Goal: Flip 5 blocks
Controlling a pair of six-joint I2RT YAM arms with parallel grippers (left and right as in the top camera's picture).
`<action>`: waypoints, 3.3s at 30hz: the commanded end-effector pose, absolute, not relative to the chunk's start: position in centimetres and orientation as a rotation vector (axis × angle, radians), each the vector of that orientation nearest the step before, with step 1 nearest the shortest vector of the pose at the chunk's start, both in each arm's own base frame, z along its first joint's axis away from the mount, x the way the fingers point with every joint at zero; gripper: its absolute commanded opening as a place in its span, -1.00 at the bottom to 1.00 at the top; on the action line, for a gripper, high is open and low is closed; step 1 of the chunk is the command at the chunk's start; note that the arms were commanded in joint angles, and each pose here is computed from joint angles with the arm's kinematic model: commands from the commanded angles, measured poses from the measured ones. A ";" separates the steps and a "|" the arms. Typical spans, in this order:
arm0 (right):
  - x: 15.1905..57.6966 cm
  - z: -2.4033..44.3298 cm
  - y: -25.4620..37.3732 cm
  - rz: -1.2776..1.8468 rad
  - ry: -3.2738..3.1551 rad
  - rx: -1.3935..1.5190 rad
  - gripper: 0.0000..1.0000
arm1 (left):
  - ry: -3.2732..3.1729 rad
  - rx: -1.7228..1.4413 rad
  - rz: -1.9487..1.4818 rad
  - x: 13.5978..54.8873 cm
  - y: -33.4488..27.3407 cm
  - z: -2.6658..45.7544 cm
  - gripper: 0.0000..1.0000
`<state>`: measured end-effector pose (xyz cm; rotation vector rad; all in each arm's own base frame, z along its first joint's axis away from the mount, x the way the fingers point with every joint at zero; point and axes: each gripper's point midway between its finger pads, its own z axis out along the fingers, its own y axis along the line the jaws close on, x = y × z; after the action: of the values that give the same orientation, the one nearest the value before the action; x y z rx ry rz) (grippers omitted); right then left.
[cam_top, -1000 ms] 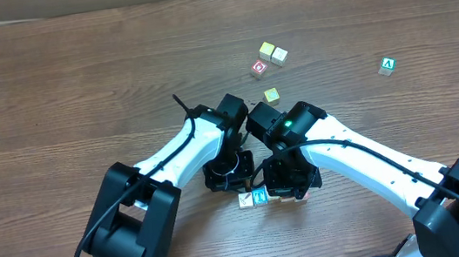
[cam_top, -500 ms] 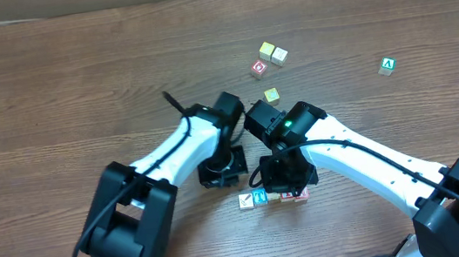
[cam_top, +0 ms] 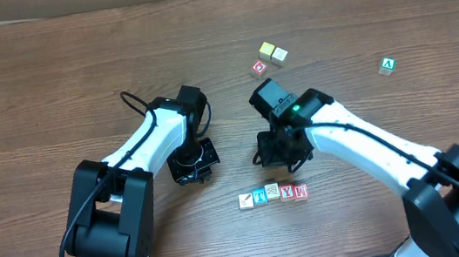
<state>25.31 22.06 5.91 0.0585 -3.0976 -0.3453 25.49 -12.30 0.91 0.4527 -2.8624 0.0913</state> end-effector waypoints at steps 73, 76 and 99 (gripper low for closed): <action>19.0 2.5 11.7 -0.232 -2.750 -0.391 -0.92 | -2.787 0.195 -0.121 17.9 -15.8 -0.6 -0.92; 19.4 2.4 11.9 -0.246 -2.767 -0.388 -0.92 | -2.780 0.187 -0.081 17.5 -16.3 -1.1 -0.92; 18.5 2.0 15.1 -0.242 -2.801 -0.230 -0.92 | -2.799 0.155 -0.059 17.5 -17.1 -1.3 -0.91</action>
<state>18.60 14.93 1.64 -0.2316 -2.7943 -0.2283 17.98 -17.19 -0.46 0.1374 -2.8082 -0.0422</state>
